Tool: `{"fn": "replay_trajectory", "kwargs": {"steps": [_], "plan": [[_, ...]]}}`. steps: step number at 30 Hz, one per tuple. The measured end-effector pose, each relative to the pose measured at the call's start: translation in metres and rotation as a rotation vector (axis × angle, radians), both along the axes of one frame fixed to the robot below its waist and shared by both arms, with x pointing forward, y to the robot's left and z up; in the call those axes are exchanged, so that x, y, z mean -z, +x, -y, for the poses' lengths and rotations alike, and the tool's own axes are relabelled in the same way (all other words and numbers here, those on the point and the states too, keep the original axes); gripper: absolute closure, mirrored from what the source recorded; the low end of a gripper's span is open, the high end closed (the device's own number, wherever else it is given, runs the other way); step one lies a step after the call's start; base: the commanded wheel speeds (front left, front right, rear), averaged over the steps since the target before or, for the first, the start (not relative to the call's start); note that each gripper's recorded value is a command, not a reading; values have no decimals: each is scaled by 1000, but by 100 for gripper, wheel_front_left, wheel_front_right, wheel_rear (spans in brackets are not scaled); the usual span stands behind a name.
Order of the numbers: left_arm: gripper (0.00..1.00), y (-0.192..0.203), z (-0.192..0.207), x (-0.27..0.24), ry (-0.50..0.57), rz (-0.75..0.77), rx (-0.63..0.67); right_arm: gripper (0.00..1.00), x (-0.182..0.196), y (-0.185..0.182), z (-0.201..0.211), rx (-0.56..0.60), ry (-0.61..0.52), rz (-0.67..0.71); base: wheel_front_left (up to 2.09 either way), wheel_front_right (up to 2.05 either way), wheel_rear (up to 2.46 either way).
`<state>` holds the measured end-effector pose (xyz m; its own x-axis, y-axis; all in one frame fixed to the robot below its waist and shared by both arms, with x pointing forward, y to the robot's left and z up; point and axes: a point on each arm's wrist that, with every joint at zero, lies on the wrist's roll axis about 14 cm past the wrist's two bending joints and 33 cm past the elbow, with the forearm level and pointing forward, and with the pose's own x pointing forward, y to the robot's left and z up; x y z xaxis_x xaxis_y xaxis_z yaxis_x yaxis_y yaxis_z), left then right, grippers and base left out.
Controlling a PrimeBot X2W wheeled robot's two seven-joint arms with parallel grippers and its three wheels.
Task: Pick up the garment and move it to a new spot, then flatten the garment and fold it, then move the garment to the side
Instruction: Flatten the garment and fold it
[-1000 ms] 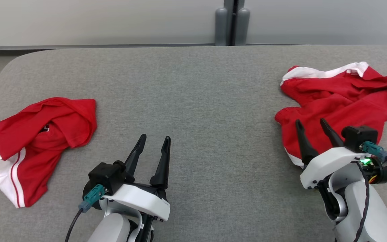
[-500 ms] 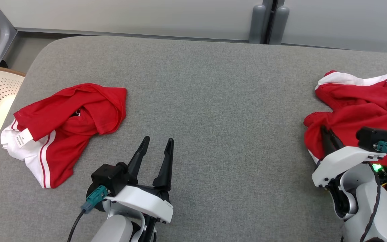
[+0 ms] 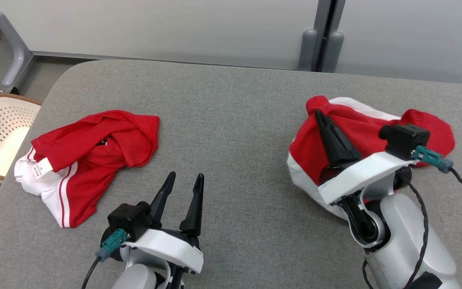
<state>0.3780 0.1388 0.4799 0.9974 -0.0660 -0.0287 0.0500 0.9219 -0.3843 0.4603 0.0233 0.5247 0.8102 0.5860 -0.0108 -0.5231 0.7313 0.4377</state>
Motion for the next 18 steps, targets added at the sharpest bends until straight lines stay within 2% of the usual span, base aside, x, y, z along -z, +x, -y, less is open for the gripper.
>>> {"fn": "replay_trajectory", "kwargs": {"steps": [4, 7, 8, 9, 10, 11, 12, 14, 16, 18], "plan": [[0, -3, -4, 1, 6, 0, -9, 100, -26, -11, -33, -130, 54, 41, 0, 0, 0], [0, -4, -7, 3, 8, -9, -18, 100, -9, -7, -36, -158, -3, 15, 0, 0, 0], [0, -4, -8, 4, 8, -11, -22, 92, 0, -5, -36, -162, -29, -5, 0, 0, 0], [0, -3, -9, 5, 8, -14, -26, 92, 11, -1, -35, -162, -64, -28, 0, 0, 0], [0, -3, -10, 6, 9, -17, -29, 62, 23, 2, -33, -160, -112, -38, 0, 0, 0], [0, -3, -11, 6, 9, -19, -32, 5, 34, 7, -28, -152, -161, -46, 0, 0, 0], [0, -3, -12, 7, 8, -21, -34, 0, 48, 14, -20, -132, -217, -69, 0, 0, 0], [0, -2, -14, 9, 10, -28, -43, 0, 70, 24, -3, -105, -335, -78, 0, 0, 0], [0, -1, -15, 9, 10, -30, -45, 0, 80, 34, 9, -63, -373, -89, 0, 0, 0], [0, 0, -15, 9, 6, -31, -49, 0, 80, 39, 13, -30, -362, -85, 0, 0, 0]]}}
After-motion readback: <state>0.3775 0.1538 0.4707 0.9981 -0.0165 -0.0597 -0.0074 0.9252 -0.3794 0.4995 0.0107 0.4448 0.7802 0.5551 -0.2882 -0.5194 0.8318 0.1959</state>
